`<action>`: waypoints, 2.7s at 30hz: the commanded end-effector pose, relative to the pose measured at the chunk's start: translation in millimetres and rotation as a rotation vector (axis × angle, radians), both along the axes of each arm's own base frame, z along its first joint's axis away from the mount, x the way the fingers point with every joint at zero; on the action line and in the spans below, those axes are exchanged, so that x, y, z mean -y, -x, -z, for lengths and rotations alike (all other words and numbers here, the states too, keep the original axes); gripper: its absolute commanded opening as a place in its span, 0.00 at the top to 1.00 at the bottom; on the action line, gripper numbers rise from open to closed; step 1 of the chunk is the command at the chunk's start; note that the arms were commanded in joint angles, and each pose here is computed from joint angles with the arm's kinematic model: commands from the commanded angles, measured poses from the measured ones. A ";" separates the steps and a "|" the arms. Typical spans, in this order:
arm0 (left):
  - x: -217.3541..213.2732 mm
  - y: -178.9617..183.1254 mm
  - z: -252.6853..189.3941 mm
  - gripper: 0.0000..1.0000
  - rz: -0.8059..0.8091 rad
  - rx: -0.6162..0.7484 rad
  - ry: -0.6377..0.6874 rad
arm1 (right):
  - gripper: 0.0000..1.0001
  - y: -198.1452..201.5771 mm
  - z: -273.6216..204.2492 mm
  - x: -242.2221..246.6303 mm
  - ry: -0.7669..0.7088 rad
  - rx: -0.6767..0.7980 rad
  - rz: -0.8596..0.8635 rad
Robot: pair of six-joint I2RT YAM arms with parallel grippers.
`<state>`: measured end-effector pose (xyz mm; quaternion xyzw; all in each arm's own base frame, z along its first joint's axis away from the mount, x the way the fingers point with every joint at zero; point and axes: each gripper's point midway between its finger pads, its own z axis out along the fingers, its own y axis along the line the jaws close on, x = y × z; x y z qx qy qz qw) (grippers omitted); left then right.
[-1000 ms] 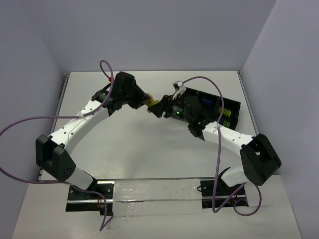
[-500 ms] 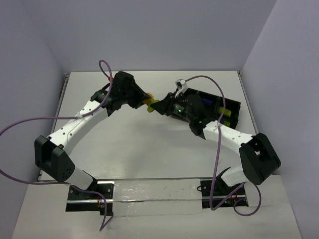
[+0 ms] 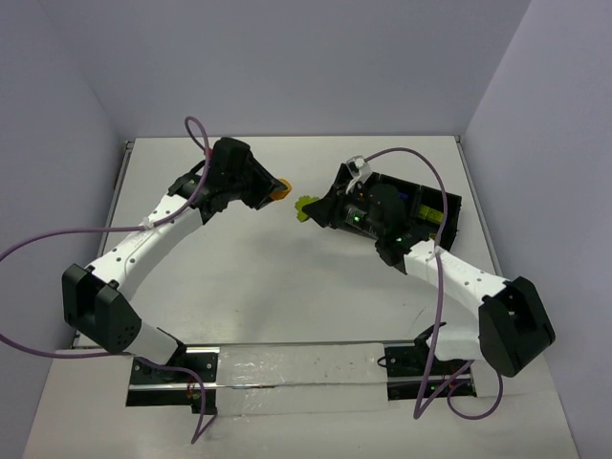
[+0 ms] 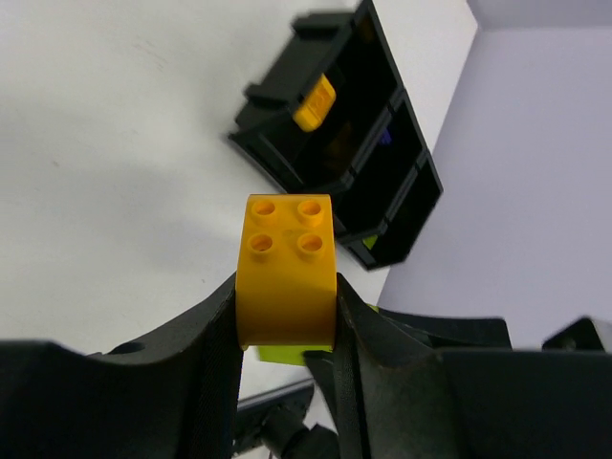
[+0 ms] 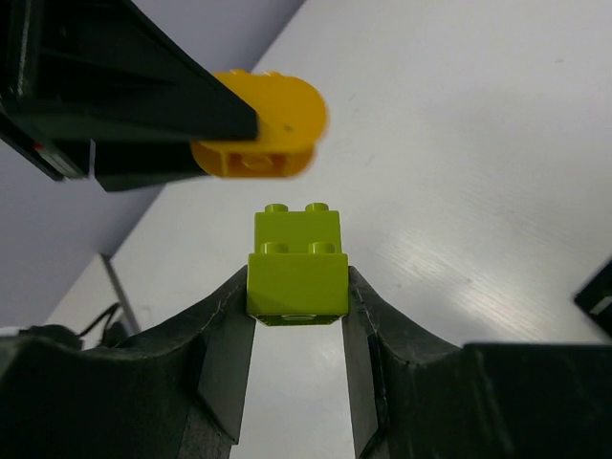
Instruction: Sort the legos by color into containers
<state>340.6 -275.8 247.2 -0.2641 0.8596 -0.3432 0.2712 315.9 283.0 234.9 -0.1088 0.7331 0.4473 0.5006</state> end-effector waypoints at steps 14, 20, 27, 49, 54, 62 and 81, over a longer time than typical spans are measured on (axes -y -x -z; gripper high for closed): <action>-20.2 -14.7 -8.9 1.00 -0.004 0.078 -0.036 | 1.00 -8.6 12.0 168.2 0.399 -0.043 0.504; 10.5 -16.6 9.3 1.00 0.120 0.059 -0.089 | 1.00 -4.5 1.6 219.8 0.433 -0.044 0.710; 78.6 -21.2 14.5 1.00 0.294 0.097 -0.115 | 1.00 3.6 -7.4 235.3 0.417 -0.022 0.771; 176.4 -124.0 75.2 0.95 0.346 0.266 -0.236 | 1.00 33.3 -19.4 228.6 0.362 0.016 0.710; 186.2 -127.4 80.2 0.71 0.366 0.282 -0.223 | 1.00 37.9 -15.5 231.0 0.373 0.006 0.714; 194.5 -119.4 54.2 0.23 0.410 0.343 -0.202 | 1.00 39.6 -12.9 231.7 0.385 0.001 0.710; 73.5 9.5 -54.6 0.24 0.813 0.593 0.098 | 1.00 68.9 -57.2 102.3 0.161 0.105 -0.089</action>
